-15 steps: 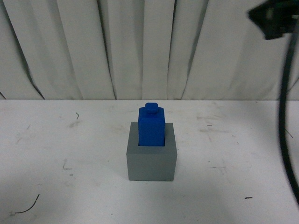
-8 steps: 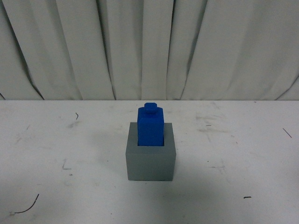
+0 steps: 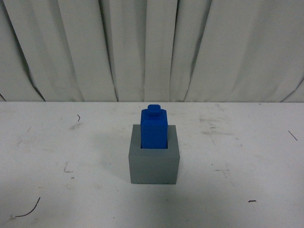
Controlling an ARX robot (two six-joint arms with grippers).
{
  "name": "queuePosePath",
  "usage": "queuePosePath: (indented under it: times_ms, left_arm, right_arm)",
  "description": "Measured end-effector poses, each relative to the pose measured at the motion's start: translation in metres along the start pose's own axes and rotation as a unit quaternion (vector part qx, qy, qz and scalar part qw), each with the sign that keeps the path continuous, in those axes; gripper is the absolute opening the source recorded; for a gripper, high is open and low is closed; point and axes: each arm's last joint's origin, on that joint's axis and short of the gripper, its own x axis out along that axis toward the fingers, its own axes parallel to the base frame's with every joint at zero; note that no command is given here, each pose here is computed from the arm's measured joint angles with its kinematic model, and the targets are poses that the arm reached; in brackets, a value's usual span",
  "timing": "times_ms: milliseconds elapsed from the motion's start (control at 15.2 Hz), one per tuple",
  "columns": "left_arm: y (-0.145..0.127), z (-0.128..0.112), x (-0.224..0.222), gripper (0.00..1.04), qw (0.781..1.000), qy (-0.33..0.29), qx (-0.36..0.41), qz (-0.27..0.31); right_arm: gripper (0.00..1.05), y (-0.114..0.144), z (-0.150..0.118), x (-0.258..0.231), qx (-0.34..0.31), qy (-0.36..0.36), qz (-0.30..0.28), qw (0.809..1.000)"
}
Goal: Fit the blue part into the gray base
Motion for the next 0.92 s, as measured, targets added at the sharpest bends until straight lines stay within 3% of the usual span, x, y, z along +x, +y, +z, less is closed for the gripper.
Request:
queuePosePath:
  times_ms: [919]
  left_arm:
    - [0.0, 0.0, 0.0, 0.98, 1.0, 0.0, 0.0, 0.0]
  right_arm:
    - [0.02, 0.0, -0.01, -0.026, 0.0, -0.002, 0.001, 1.0]
